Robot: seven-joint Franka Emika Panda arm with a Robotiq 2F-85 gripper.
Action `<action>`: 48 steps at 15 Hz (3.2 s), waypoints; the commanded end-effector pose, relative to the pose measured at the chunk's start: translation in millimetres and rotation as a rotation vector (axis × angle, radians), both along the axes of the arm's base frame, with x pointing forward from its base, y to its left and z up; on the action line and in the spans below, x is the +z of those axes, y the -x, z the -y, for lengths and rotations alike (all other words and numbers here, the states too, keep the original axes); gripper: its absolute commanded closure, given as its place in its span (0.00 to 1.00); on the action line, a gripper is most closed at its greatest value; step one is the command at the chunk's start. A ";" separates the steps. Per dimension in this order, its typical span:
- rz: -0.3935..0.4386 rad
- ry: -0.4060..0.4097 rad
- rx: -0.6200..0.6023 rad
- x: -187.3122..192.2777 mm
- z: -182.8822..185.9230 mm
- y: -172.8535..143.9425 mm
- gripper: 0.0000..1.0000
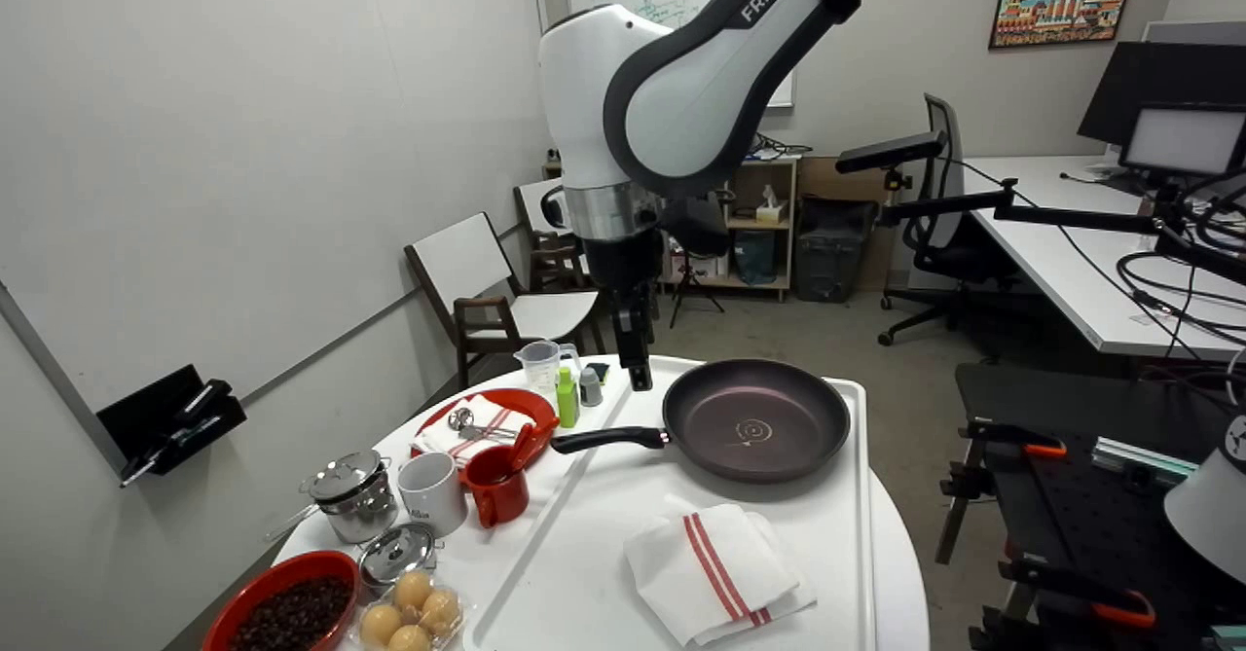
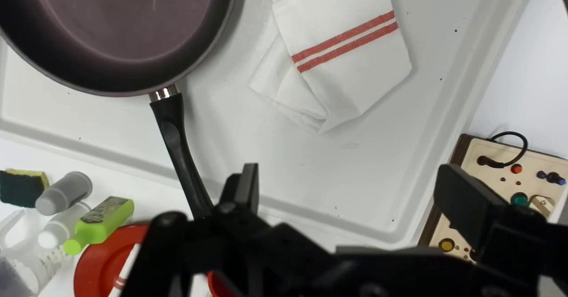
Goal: Use the tea towel to wipe the inside of the pan
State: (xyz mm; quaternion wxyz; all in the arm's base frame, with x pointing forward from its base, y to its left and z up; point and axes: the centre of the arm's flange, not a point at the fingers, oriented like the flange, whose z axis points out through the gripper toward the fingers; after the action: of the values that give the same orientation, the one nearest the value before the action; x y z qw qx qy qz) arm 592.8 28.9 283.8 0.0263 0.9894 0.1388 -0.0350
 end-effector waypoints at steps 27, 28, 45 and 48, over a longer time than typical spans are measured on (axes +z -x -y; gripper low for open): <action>-0.066 -0.008 0.691 -134.5 6.0 -0.4 0.00; -0.063 -0.007 0.691 -139.0 7.5 -4.3 0.00; -0.087 -0.001 0.664 -182.4 18.7 -26.2 0.00; -0.086 -0.001 0.664 -181.9 18.8 -26.8 0.00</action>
State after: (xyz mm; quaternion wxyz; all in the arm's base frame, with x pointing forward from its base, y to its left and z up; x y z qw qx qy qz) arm 619.5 10.1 102.0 0.0300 0.8878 0.4544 -0.0662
